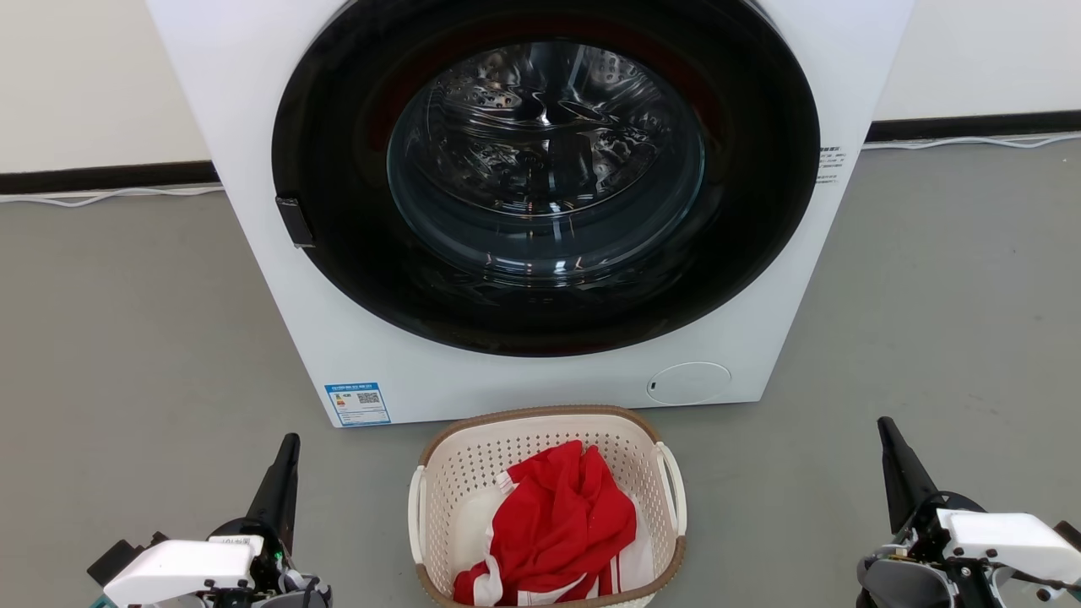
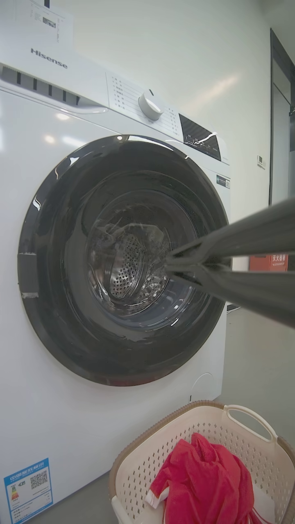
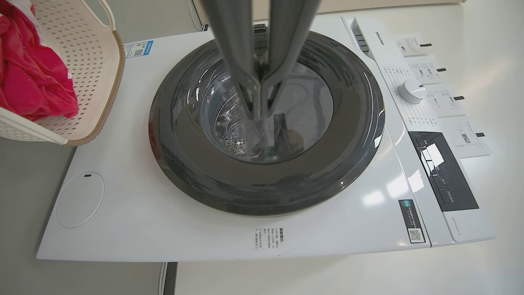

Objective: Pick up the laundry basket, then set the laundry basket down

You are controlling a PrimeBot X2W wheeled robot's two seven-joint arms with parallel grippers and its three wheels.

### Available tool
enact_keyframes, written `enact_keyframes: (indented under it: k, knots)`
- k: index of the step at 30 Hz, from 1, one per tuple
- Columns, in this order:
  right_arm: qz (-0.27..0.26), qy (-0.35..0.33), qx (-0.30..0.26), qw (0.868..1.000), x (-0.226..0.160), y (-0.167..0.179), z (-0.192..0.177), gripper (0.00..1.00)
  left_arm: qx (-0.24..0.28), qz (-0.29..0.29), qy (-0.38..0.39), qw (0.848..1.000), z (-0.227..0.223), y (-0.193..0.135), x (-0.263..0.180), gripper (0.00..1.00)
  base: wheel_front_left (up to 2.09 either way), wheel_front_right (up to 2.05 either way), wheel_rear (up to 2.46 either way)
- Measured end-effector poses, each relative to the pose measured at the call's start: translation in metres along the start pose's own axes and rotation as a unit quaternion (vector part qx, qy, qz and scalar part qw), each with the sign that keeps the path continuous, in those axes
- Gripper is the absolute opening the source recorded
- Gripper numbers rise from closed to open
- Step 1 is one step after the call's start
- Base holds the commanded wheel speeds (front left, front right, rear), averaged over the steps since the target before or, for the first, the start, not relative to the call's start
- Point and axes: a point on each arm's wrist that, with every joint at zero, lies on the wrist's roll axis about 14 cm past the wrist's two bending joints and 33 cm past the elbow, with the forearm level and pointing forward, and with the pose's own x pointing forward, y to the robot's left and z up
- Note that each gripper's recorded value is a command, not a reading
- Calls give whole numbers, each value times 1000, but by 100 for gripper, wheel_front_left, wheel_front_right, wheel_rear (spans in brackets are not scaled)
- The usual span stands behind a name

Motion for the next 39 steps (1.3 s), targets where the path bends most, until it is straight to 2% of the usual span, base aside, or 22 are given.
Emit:
enact_keyframes:
  k: [39]
  knots:
    - [0, 1, 0, 1000, 0, 0, 0, 0, -1, 0, 0, 1000, 0, 0, 0, 0, 0, 0, 0]
